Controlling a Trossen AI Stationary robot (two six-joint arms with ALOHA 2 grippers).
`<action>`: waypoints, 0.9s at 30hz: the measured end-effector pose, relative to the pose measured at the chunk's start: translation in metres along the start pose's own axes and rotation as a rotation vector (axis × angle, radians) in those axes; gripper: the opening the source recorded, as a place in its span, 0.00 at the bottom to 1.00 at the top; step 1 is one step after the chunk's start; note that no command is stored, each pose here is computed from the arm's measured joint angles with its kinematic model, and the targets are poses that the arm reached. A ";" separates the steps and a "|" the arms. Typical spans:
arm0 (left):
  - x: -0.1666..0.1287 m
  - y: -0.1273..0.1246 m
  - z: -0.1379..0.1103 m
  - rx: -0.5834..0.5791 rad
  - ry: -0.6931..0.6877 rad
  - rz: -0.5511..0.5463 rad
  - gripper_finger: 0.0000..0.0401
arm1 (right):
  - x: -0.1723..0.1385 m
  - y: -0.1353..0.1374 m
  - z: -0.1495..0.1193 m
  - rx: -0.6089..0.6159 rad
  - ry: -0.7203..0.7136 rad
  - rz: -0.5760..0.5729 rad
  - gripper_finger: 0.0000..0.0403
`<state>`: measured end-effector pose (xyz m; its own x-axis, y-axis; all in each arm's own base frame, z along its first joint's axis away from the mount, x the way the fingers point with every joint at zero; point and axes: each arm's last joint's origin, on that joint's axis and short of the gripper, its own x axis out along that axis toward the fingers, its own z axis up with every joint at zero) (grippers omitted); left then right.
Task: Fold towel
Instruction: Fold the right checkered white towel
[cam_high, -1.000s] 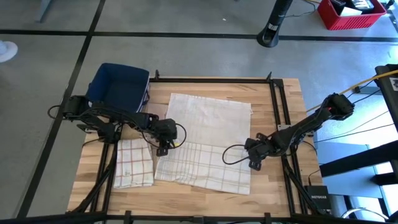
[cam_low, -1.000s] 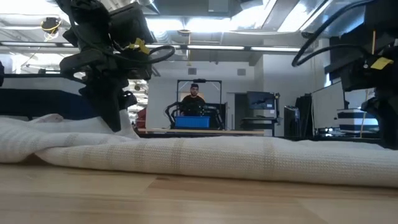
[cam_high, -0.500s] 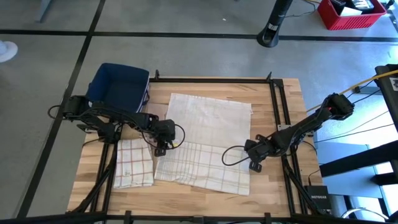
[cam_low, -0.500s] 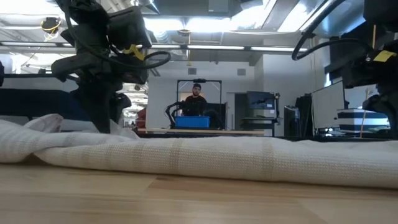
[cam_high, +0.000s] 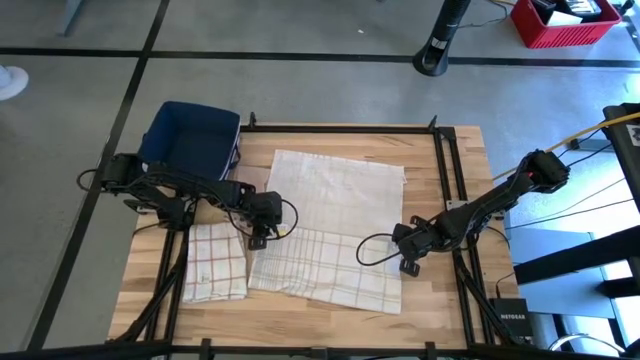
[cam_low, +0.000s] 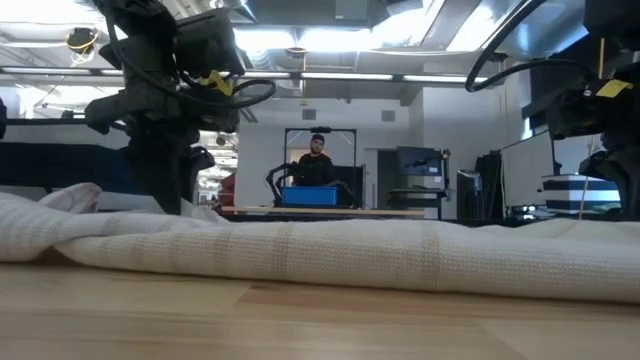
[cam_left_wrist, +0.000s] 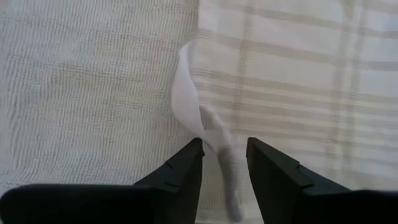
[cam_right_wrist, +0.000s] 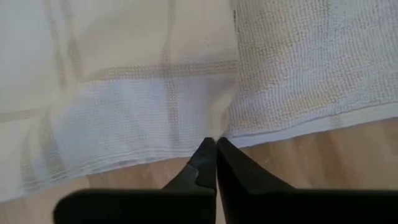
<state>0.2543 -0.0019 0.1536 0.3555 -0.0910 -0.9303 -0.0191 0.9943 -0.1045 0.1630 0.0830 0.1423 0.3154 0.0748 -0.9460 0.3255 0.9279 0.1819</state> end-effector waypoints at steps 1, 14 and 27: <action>-0.001 0.000 0.000 -0.001 0.003 0.000 0.28 | 0.000 0.000 0.000 0.000 0.002 0.002 0.01; -0.001 0.008 0.000 -0.053 -0.001 0.124 0.02 | 0.000 0.000 0.004 -0.013 -0.104 -0.063 0.00; -0.054 -0.034 0.012 -0.031 -0.093 0.136 0.01 | -0.066 0.042 0.021 -0.092 -0.150 -0.097 0.00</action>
<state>0.2469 -0.0300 0.2118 0.4328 0.0508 -0.9000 -0.1012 0.9948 0.0075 0.1741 0.1097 0.2182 0.4178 -0.0655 -0.9062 0.2806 0.9580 0.0601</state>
